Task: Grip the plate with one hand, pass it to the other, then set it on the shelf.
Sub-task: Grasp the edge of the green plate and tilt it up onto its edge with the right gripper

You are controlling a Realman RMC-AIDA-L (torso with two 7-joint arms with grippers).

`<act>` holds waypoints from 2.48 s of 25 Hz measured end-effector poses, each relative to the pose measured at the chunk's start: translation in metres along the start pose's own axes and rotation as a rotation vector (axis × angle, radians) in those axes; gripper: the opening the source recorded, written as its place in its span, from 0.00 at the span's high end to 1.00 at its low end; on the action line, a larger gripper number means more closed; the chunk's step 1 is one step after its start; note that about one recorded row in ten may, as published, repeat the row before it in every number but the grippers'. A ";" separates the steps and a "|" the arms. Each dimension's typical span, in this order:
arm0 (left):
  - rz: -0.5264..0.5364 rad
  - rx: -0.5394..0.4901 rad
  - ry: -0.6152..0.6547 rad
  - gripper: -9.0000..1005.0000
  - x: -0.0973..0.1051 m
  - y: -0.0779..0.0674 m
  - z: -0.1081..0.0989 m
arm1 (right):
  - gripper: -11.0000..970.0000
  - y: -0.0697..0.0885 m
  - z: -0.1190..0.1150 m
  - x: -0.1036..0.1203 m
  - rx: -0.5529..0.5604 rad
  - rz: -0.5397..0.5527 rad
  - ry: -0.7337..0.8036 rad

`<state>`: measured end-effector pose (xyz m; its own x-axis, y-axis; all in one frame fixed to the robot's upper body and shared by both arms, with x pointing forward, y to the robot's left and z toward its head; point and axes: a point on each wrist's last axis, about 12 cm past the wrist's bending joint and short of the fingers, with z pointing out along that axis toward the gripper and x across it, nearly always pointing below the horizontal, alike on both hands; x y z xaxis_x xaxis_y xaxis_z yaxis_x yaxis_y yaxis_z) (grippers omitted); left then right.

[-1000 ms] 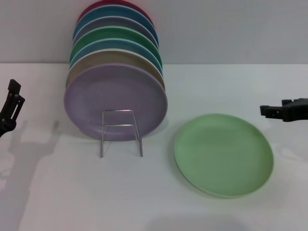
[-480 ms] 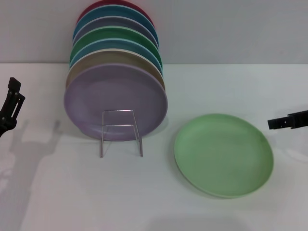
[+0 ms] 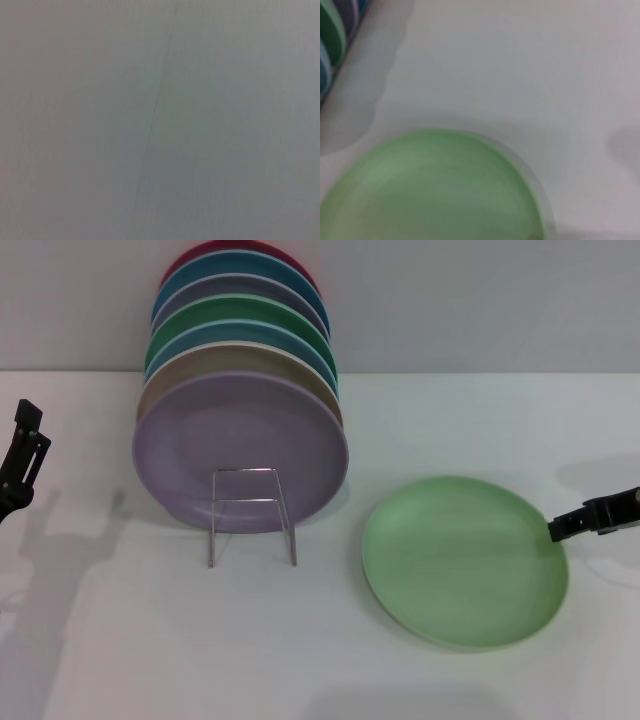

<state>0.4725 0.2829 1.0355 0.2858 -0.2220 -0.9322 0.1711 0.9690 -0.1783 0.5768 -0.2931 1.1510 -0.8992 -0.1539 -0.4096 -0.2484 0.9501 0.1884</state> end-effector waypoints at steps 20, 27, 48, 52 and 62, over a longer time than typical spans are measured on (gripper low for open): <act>0.012 -0.004 0.003 0.14 -0.001 0.004 -0.003 | 0.32 0.001 0.033 -0.007 -0.005 0.019 0.060; 0.015 -0.003 -0.008 0.14 -0.002 0.005 -0.004 | 0.42 0.001 0.035 -0.006 -0.007 0.031 0.058; 0.024 -0.006 -0.009 0.14 -0.003 0.007 -0.005 | 0.86 0.003 0.039 -0.006 -0.009 0.030 0.072; 0.024 -0.006 -0.009 0.14 -0.003 0.007 -0.005 | 0.87 0.004 0.040 -0.007 -0.009 0.029 0.069; 0.027 -0.015 -0.013 0.14 -0.004 0.008 -0.005 | 0.96 0.004 0.038 -0.010 0.002 0.008 0.059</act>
<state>0.4681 0.2924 1.0357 0.3023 -0.1973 -0.9326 0.1490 0.9761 -0.1582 0.5988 -0.2770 1.1217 -0.9209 -0.1616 -0.3548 -0.2401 0.9520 0.1896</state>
